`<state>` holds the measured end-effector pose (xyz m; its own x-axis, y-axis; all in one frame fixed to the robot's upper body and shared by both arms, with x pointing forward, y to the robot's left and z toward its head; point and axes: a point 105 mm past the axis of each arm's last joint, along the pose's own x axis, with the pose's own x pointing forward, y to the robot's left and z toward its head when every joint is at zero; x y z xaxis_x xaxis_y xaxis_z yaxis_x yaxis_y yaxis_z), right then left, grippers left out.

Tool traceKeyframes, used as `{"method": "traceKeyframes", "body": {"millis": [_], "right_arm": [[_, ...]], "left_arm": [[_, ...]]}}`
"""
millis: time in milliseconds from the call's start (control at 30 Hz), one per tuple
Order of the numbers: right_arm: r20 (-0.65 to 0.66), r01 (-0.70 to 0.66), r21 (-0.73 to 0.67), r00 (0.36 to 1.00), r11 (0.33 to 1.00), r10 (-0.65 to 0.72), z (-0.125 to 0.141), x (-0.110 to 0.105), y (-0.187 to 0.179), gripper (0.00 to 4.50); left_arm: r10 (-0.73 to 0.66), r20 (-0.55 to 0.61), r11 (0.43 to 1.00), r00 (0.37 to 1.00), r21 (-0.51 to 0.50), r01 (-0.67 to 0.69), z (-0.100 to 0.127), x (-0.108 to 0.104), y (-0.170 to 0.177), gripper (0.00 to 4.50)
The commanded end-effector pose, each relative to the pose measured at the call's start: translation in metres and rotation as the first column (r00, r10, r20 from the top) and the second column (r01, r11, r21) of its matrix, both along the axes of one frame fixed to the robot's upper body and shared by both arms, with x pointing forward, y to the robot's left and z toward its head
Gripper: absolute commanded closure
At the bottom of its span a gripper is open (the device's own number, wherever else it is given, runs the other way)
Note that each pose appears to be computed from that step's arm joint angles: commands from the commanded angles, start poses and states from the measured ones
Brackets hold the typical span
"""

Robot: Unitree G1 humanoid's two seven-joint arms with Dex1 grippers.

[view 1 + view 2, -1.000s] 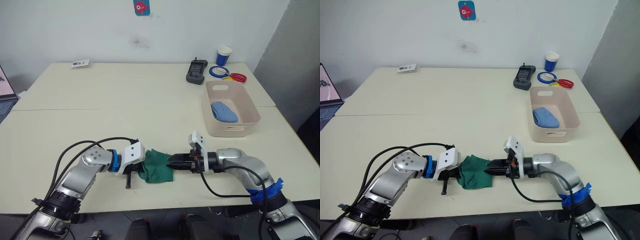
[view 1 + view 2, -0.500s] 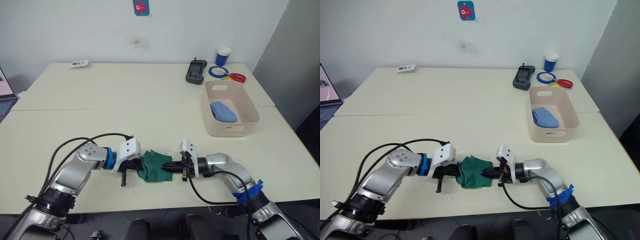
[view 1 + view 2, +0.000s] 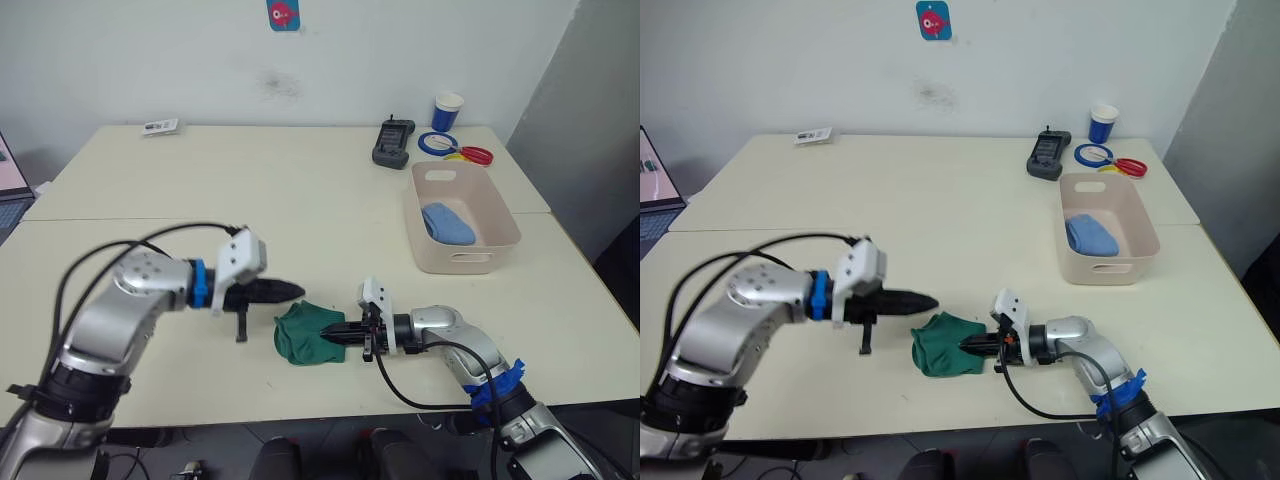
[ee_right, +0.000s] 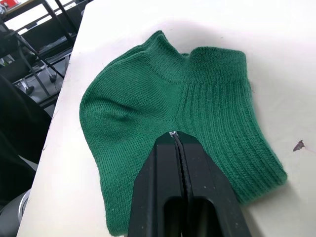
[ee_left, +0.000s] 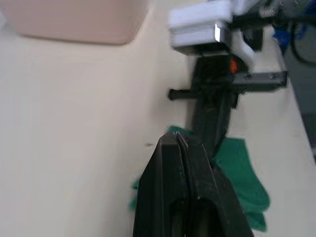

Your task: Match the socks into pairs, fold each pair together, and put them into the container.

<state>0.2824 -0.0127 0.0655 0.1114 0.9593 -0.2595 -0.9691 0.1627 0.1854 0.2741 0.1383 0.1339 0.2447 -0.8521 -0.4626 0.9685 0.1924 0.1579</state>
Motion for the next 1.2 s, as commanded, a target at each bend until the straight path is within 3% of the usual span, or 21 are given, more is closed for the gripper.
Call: {"method": "traceKeyframes", "body": {"millis": [33, 233, 333, 533, 700, 1000, 1200], "right_arm": [[-0.008, 0.029, 0.015, 1.0, 0.999, -0.028, 0.009, 0.0, -0.003, 4.46], [-0.063, 0.099, -0.006, 0.993, 0.995, -0.099, 0.029, -0.001, -0.01, 4.46], [-0.187, 0.173, -0.07, 0.965, 0.982, -0.184, 0.036, 0.0, -0.025, 3.93], [-0.374, 0.26, -0.177, 0.874, 0.949, -0.31, 0.037, -0.005, -0.046, 1.84], [-0.491, 0.262, -0.215, 0.804, 0.941, -0.336, 0.029, -0.01, -0.042, 0.03], [-0.719, 0.246, -0.076, 0.658, 0.966, -0.224, 0.024, -0.011, 0.005, 0.01], [-0.765, 0.287, -0.069, 0.599, 0.955, -0.235, 0.022, -0.006, 0.018, 0.01]], "left_arm": [[0.044, 0.075, 0.991, 0.996, 0.127, -0.053, -0.027, 0.006, 0.011, 4.5], [0.072, 0.018, 0.974, 0.997, 0.213, -0.074, -0.073, -0.003, 0.028, 4.5], [0.078, -0.019, 0.975, 0.997, 0.211, -0.072, -0.082, -0.01, 0.031, 4.5], [0.079, -0.018, 0.975, 0.997, 0.21, -0.074, -0.086, -0.011, 0.03, 4.5], [0.083, -0.013, 0.977, 0.996, 0.197, -0.079, -0.085, -0.009, 0.028, 4.5], [0.083, -0.017, 0.98, 0.996, 0.185, -0.079, -0.084, -0.012, 0.026, 4.5], [0.09, -0.011, 0.978, 0.996, 0.189, -0.086, -0.082, -0.013, 0.03, 4.5]]}}
